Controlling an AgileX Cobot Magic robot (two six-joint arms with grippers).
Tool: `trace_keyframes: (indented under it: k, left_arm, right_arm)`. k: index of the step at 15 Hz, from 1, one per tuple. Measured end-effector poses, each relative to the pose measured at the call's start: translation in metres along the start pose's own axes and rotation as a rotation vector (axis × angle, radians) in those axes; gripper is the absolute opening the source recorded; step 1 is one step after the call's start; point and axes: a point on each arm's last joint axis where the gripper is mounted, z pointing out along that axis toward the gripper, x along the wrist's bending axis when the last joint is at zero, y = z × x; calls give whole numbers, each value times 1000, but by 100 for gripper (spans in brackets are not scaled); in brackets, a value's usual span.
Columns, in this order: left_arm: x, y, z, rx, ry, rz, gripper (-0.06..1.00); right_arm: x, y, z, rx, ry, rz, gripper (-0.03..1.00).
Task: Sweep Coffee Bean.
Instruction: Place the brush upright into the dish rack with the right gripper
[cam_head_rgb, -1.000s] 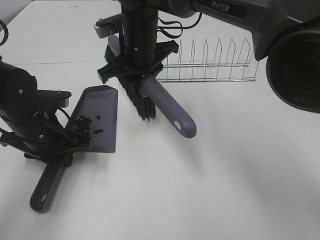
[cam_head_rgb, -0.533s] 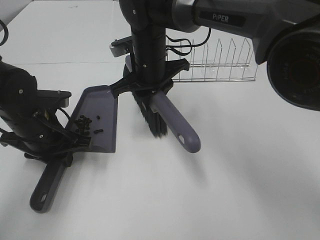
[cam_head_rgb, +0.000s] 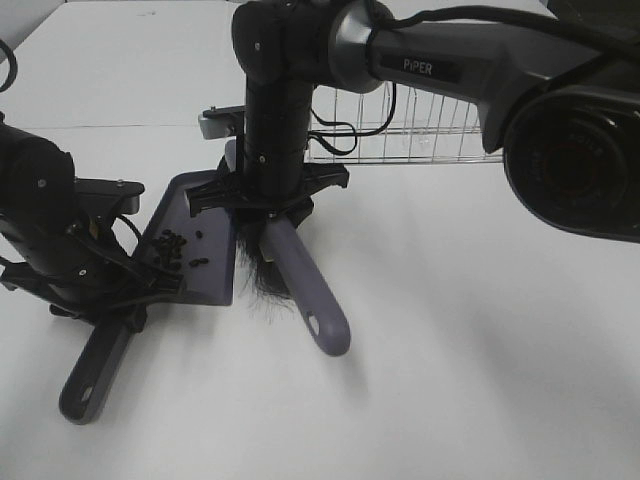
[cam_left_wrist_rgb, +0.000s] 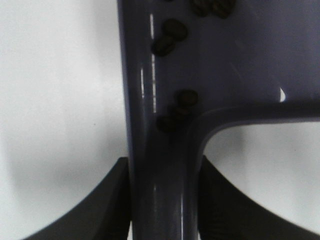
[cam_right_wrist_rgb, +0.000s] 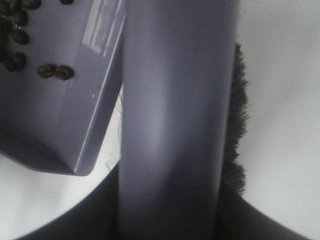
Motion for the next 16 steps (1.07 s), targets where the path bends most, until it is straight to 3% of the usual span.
trace_keyframes:
  k: [5,7,12,14,16]
  left_arm:
    - [0,1,0,-9,-3,9,35]
    - [0,1,0,-10,-2,11,35]
    - [0,1,0,-10,-2,14,35]
    - [0,1,0,-9,-2,14,35]
    - [0,1,0,-9,-2,14,35]
  right_arm:
    - [4,0,2,8,51,20,30]
    - [3,1,-9,-11,22,4,30]
    - [-7,11,-66,-176,-99,-68,29]
    - [-20,14,-78,-196,-102,-58,29]
    - [-50,17,-96,-217,-109,-14,29]
